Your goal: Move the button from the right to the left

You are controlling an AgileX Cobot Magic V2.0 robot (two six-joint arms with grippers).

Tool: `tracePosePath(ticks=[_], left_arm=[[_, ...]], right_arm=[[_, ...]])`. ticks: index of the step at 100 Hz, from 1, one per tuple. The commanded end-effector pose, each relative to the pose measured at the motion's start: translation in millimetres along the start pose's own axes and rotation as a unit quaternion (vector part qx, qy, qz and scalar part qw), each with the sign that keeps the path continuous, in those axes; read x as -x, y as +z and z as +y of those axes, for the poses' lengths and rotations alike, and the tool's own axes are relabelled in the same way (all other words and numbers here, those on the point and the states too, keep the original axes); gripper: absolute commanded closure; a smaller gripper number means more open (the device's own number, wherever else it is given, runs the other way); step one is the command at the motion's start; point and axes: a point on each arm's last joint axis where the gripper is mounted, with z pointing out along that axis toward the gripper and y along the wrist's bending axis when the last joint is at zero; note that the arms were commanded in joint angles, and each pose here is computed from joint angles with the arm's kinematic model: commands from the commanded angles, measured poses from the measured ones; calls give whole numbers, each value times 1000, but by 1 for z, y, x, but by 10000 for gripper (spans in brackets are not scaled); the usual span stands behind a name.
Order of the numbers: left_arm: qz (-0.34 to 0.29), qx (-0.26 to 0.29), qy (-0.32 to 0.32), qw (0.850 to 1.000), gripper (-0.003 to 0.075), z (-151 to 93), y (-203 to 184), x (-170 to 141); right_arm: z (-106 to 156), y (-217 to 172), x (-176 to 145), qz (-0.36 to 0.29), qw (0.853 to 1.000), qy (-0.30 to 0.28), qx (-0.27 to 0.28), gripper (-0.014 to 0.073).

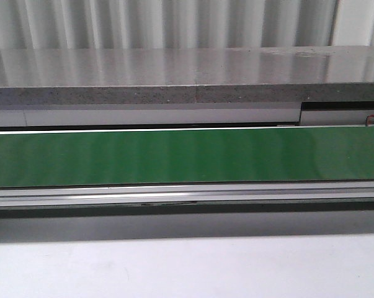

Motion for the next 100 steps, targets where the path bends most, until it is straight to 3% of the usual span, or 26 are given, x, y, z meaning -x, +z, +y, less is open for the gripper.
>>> tracePosePath(ticks=[1, 49, 100], left_arm=[[-48, -7, -8, 999, 740, -1, -2, 1], [-48, -7, -8, 999, 740, -1, -2, 1], [-48, -7, -8, 999, 740, -1, -2, 1]], right_arm=[[-2, -3, 13, -54, 998, 3, -13, 663], [4, -11, -46, -139, 989, 44, -6, 663], [8, -32, -113, -238, 969, 70, 1, 663]])
